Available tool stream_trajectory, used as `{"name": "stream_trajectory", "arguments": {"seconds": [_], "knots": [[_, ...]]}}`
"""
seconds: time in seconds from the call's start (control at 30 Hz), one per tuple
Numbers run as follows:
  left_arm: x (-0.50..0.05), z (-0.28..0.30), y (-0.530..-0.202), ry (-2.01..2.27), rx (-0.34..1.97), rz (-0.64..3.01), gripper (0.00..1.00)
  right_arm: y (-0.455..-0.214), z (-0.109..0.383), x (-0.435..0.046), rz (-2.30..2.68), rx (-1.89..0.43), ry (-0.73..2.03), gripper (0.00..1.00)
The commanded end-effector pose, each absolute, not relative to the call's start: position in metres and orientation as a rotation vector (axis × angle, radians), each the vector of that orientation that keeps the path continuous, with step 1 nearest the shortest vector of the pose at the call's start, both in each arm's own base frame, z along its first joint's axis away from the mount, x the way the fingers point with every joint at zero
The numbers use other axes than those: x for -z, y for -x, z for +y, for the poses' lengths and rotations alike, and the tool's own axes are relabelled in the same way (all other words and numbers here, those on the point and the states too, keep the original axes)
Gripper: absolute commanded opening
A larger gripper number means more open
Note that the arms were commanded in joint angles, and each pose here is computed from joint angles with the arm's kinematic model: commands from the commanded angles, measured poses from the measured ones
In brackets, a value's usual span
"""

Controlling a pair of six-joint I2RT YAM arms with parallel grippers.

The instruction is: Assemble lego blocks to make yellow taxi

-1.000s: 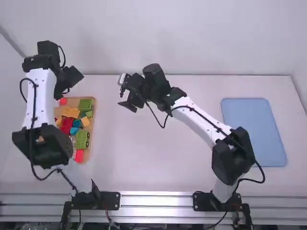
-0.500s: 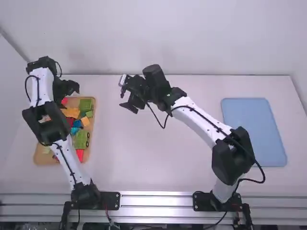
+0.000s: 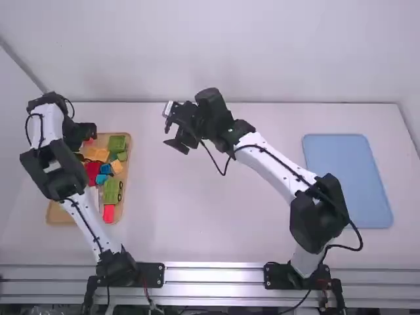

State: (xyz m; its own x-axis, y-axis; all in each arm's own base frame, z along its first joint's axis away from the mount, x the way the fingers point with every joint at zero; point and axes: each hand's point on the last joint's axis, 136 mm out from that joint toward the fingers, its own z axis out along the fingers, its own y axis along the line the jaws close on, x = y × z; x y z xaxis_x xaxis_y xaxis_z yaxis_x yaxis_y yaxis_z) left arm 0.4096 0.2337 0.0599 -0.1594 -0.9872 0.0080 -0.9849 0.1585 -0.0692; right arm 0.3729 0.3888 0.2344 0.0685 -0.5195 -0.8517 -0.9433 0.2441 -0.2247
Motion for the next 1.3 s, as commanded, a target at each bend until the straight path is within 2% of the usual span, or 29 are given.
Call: {"name": "stream_trajectory", "arguments": {"seconds": [0.0,0.03,0.07,0.1,0.4,0.47,0.57,0.77,0.83,1.0,1.27], "knots": [[-0.052,0.226,-0.408,1.971,0.032,2.407,0.99,-0.372,0.392,-0.241,1.564,-0.572,1.401,0.98],[-0.049,0.226,-0.409,1.957,0.033,2.412,0.99,-0.372,0.392,-0.241,1.564,-0.572,1.401,0.98],[-0.045,0.227,-0.411,1.932,0.038,2.421,0.93,-0.373,0.392,-0.241,1.563,-0.574,1.397,0.98],[-0.043,0.227,-0.412,1.924,0.039,2.423,0.91,-0.373,0.393,-0.242,1.564,-0.576,1.391,0.98],[-0.012,0.225,-0.406,1.936,-0.004,2.423,0.89,-0.371,0.396,-0.244,1.566,-0.591,1.379,0.98],[-0.007,0.223,-0.408,1.925,0.026,2.427,0.81,-0.372,0.396,-0.244,1.567,-0.591,1.377,0.98],[-0.004,0.222,-0.409,1.926,0.040,2.422,0.75,-0.372,0.395,-0.244,1.568,-0.588,1.377,0.98],[-0.004,0.218,-0.411,1.937,0.078,2.420,0.75,-0.372,0.395,-0.243,1.571,-0.587,1.377,0.98],[-0.005,0.215,-0.412,1.940,0.110,2.422,0.83,-0.372,0.395,-0.244,1.569,-0.588,1.376,0.98],[-0.024,0.216,-0.417,1.946,0.158,2.412,0.83,-0.372,0.395,-0.243,1.573,-0.588,1.378,0.98],[-0.049,0.223,-0.419,1.909,0.051,2.418,0.80,-0.372,0.395,-0.243,1.572,-0.588,1.378,0.98]]}}
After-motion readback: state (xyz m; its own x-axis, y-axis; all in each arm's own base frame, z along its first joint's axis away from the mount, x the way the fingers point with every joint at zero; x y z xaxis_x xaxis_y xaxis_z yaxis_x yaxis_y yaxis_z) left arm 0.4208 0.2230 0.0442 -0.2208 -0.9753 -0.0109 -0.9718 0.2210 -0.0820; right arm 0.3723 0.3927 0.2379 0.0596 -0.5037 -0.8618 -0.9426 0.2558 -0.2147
